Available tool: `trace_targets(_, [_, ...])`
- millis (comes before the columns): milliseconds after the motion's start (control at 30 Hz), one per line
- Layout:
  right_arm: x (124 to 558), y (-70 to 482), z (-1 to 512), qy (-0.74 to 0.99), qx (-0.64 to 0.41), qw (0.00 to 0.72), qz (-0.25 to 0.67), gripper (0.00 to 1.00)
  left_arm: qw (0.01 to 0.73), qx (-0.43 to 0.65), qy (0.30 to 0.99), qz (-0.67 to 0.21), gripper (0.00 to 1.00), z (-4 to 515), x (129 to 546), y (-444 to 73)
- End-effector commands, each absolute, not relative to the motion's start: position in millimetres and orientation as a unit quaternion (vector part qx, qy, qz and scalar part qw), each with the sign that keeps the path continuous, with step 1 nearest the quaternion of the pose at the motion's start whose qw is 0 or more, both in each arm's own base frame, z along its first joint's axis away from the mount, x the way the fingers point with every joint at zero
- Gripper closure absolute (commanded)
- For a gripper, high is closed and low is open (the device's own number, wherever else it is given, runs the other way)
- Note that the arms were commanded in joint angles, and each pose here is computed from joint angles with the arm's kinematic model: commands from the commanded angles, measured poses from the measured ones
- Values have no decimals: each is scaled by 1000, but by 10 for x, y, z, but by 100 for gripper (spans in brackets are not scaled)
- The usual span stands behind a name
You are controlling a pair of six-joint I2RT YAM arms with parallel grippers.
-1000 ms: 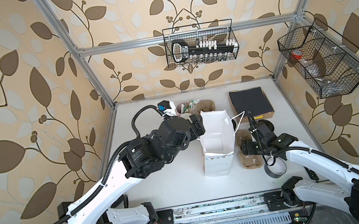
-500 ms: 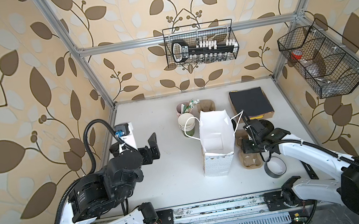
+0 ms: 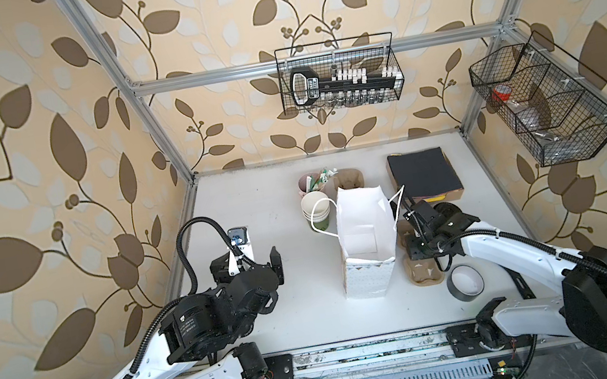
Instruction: Pack the takeout coffee
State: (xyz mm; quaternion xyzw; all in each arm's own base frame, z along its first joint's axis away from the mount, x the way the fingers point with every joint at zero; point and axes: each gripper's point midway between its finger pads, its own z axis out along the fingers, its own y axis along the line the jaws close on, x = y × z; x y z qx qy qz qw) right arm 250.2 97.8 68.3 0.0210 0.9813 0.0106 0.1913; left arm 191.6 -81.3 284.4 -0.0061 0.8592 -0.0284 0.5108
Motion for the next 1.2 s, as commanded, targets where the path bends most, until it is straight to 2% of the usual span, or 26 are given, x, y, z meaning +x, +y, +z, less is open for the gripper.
trace_targets(0, [2500,952,671,981,25,190,3,47,434,-63,891,-114,1,2393,1801,-1081])
trace_targets(133, [2509,960,656,982,24,188,3,47,373,-84,913,-141,1,1850,1748,-1323])
trace_targets(433, [2501,874,603,982,33,185,6,47,279,-86,935,-201,1,1100,1598,-1748])
trace_targets(667, [2503,887,530,983,33,178,10,51,229,-95,941,-230,1,792,1566,-2052])
trace_targets(1167, [2492,877,460,983,35,178,13,51,149,-109,940,-286,1,418,1490,-2533])
